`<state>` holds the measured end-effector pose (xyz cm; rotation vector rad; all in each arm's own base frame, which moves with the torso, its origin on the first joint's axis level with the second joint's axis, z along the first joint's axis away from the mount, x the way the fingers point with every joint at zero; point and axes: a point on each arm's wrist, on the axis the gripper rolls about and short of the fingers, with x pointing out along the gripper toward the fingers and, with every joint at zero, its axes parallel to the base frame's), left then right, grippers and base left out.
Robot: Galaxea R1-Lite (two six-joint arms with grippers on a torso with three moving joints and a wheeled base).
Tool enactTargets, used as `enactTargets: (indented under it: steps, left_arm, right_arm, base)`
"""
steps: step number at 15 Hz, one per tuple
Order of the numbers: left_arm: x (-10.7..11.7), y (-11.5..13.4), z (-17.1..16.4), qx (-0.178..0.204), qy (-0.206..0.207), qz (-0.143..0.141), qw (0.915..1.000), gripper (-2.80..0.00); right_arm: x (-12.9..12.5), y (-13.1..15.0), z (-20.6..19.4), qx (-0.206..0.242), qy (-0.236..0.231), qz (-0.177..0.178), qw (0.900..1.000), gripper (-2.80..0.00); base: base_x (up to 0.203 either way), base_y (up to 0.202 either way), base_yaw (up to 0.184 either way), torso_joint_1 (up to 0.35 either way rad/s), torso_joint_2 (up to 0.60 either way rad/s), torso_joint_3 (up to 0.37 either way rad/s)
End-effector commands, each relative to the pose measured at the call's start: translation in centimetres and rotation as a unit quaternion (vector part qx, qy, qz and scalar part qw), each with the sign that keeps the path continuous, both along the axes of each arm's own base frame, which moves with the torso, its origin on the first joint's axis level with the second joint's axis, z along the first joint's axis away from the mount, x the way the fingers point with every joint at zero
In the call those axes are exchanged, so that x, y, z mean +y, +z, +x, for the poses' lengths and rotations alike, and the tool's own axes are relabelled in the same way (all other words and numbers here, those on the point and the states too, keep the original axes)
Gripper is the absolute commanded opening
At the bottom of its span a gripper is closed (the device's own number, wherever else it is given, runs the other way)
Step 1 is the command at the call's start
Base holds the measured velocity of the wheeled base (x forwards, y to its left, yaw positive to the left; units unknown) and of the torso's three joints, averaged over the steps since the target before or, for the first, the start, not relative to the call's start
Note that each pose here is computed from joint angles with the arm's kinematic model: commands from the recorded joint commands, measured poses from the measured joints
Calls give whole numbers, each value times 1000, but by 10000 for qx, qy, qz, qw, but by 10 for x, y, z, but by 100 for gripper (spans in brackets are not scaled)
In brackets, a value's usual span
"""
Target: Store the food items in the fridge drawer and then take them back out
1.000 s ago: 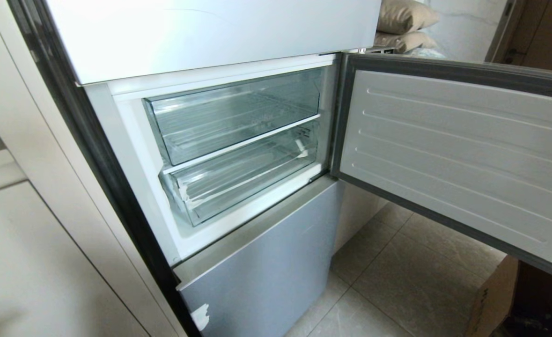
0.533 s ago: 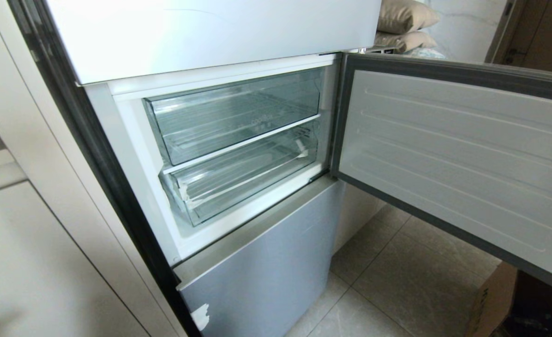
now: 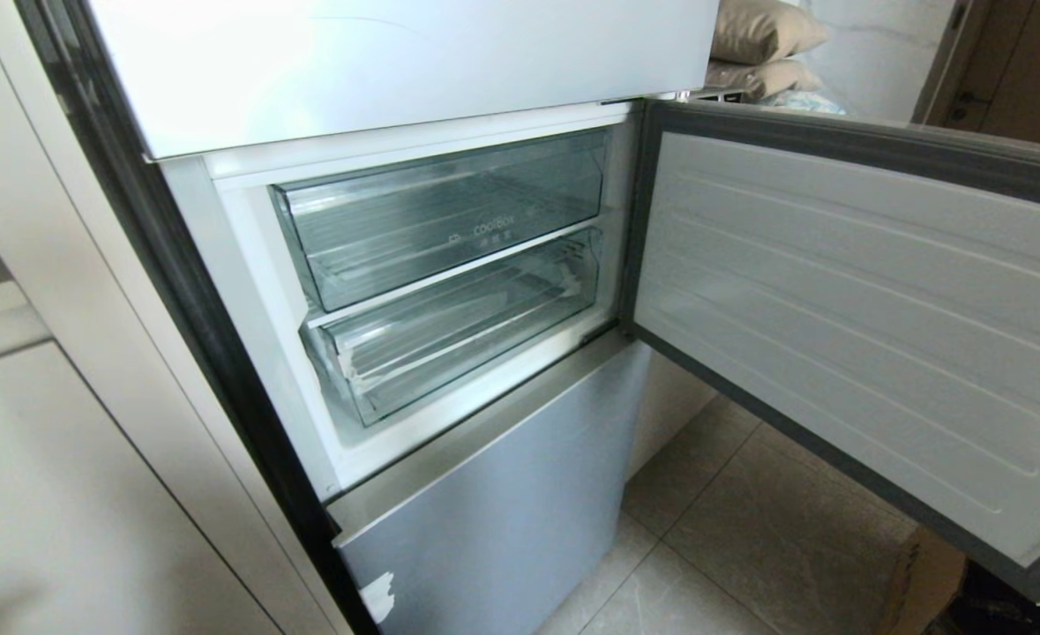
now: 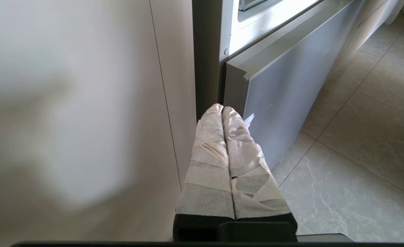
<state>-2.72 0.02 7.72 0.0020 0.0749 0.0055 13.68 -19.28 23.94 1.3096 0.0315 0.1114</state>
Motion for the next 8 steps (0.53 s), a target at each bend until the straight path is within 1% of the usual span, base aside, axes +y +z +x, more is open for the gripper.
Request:
enactTargets:
  steps: [1,2,3,4,5,6,7,8]
  left_arm:
    - [0,0,0,7,3,-1,10000,-280]
    - [0,0,0,8,3,-1,10000,-280]
    - [0,0,0,1,3,-1,10000,-280]
    - [0,0,0,4,3,-1,10000,-280]
    - [0,0,0,7,3,-1,10000,-280]
    - [0,0,0,5,3,-1,10000,-280]
    - [0,0,0,1,3,-1,10000,-280]
    - [0,0,0,9,3,-1,10000,-280]
  right_arm:
    - [31,16,-18,-218,63,-354,9991,-280]
    - [38,25,-22,-322,74,-533,9980,-280]
    - [39,39,-23,-468,74,-746,9961,-280]
    - [39,53,-23,-585,84,-797,9951,-280]
    - [38,66,-22,-672,116,-683,9953,-280]
    - [33,73,-19,-701,145,-483,9963,-280]
    - [29,72,-16,-715,119,-452,9963,-280]
    - [28,69,-10,-742,121,-516,9958,-280]
  base:
    - [0,0,0,0,0,0]
    - [0,0,0,0,0,0]
    - [0,0,0,0,0,0]
    - [0,0,0,0,0,0]
    - [0,0,0,0,0,0]
    - [0,0,0,0,0,0]
    - [0,0,0,0,0,0]
    - [0,0,0,0,0,0]
